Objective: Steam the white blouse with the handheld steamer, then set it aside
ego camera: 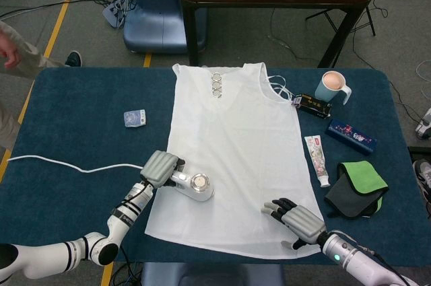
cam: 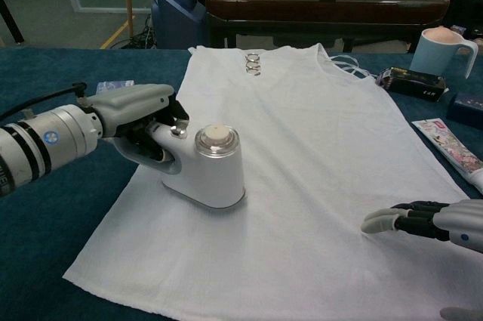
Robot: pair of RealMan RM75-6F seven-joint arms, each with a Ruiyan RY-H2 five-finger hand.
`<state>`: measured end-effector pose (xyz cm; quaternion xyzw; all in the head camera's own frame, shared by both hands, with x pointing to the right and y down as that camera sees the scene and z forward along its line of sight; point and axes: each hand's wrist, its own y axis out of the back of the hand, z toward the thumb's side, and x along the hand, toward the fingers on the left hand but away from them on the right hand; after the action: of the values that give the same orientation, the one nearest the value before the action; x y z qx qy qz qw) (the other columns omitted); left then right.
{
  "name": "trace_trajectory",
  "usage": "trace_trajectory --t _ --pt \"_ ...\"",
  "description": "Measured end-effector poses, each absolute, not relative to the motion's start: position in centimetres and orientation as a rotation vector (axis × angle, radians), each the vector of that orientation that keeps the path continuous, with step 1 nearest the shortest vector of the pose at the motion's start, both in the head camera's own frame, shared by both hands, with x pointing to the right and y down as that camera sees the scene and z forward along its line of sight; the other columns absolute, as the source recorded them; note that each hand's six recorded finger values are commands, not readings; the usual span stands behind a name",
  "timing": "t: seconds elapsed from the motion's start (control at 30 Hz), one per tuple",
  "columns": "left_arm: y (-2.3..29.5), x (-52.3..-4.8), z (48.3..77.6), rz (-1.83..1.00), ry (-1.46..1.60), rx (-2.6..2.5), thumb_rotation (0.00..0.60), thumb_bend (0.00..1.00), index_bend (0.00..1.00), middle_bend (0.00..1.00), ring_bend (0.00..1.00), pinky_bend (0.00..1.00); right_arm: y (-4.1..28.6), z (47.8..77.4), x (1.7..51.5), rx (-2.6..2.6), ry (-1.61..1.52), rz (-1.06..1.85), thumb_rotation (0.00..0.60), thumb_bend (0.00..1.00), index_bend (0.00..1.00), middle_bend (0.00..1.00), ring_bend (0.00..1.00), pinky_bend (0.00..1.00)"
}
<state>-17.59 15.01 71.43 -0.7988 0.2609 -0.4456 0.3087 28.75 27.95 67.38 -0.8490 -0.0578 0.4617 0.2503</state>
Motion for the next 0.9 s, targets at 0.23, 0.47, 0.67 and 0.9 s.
trace_trajectory --t 0.23,0.47,0.67,0.9 --pt "15.0 -16.5 72.4 -1.171 0.665 -2.075 0.600 0.25 0.87 0.83 0.68 0.79 28.0 67.2 28.9 -2.309 -0.165 1.259 0.600 0.29 0.01 0.07 0.00 0.00" --pt "13.5 -16.7 73.2 -1.191 0.703 -2.054 0.600 0.25 0.87 0.83 0.68 0.79 27.9 67.2 28.9 -2.308 -0.170 1.259 0.600 0.29 0.01 0.07 0.00 0.00" --pt "12.1 -17.4 73.9 -1.212 0.747 -2.027 0.600 0.25 0.87 0.83 0.68 0.79 27.9 67.3 28.8 -2.308 -0.167 1.259 0.600 0.29 0.01 0.07 0.00 0.00" --pt "10.0 -18.2 74.3 -1.215 0.808 -1.986 0.600 0.25 0.87 0.83 0.68 0.79 28.0 67.4 28.6 -2.307 -0.163 1.262 0.600 0.29 0.01 0.07 0.00 0.00"
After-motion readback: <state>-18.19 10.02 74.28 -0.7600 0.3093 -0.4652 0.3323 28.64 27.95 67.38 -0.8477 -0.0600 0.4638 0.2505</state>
